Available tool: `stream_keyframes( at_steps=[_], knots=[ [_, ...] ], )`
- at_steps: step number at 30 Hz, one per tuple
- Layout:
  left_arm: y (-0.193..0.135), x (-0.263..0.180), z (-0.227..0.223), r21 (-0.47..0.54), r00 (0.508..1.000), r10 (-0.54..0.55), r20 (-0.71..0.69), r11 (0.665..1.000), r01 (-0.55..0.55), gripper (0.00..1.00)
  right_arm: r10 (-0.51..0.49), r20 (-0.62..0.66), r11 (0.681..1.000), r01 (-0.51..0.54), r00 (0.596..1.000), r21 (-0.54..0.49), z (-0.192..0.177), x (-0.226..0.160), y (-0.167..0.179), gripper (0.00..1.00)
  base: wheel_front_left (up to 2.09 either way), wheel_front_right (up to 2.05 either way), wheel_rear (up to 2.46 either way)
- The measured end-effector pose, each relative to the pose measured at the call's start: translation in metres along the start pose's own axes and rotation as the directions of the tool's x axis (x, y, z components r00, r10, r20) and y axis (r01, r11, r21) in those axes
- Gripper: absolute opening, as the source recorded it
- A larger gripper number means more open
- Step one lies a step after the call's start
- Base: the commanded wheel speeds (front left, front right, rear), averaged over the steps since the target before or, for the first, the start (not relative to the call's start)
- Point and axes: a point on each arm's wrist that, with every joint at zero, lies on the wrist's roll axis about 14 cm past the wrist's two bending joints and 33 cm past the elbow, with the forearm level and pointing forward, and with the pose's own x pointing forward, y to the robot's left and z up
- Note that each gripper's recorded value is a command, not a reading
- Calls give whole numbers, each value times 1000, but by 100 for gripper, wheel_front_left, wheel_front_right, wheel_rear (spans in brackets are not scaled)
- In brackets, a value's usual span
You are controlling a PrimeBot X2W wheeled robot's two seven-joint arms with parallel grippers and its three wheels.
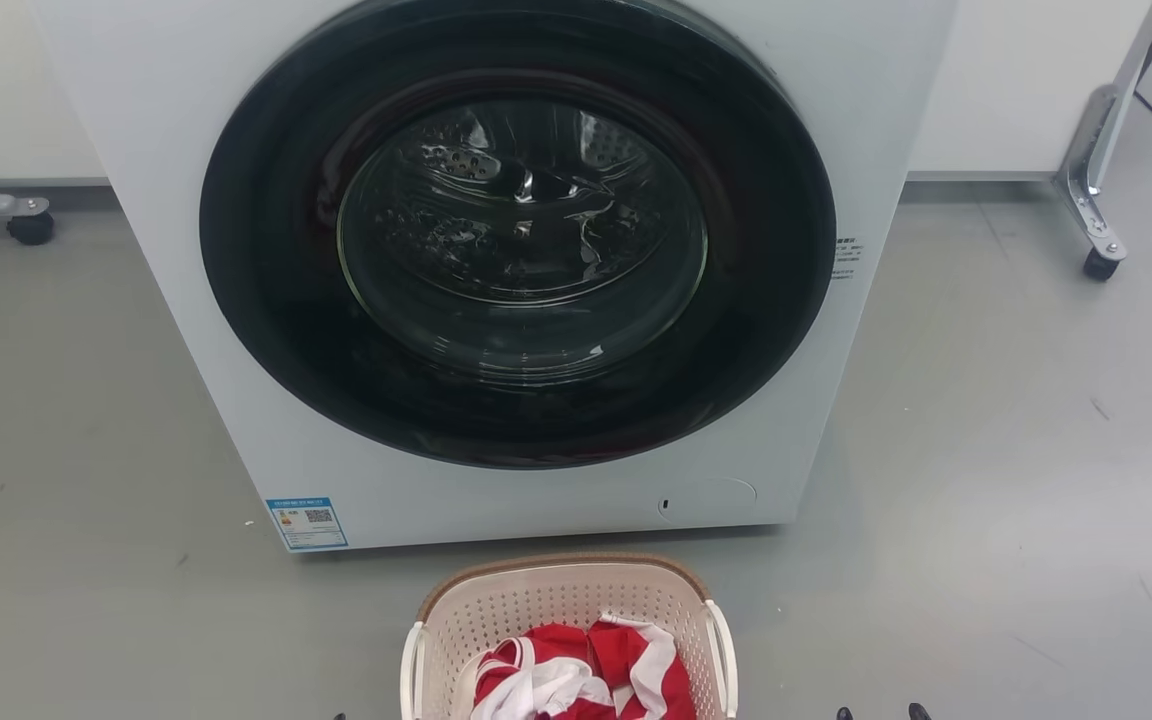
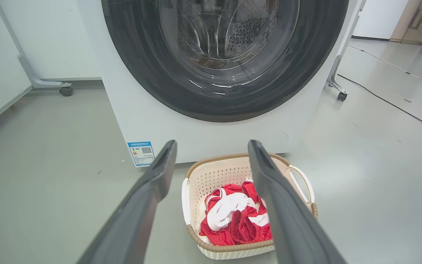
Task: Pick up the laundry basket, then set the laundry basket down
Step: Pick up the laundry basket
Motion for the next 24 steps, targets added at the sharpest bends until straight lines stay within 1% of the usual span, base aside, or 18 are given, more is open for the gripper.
stream_keyframes(
  at_steps=[5,14,24],
  knots=[
    [1,6,-4,-3,1000,1,-18,1000,-1,100,4,-9,1000,-4,1000,5,-1,7,0,100,0,0,0],
    [0,32,-10,-5,999,-16,-43,1000,16,100,1,-26,1000,-1,1000,3,-4,32,-6,100,0,0,0],
    [-1,75,-21,-11,996,-39,-78,999,38,100,24,-39,1000,-24,999,-11,-6,79,-11,100,0,0,0]
  ],
)
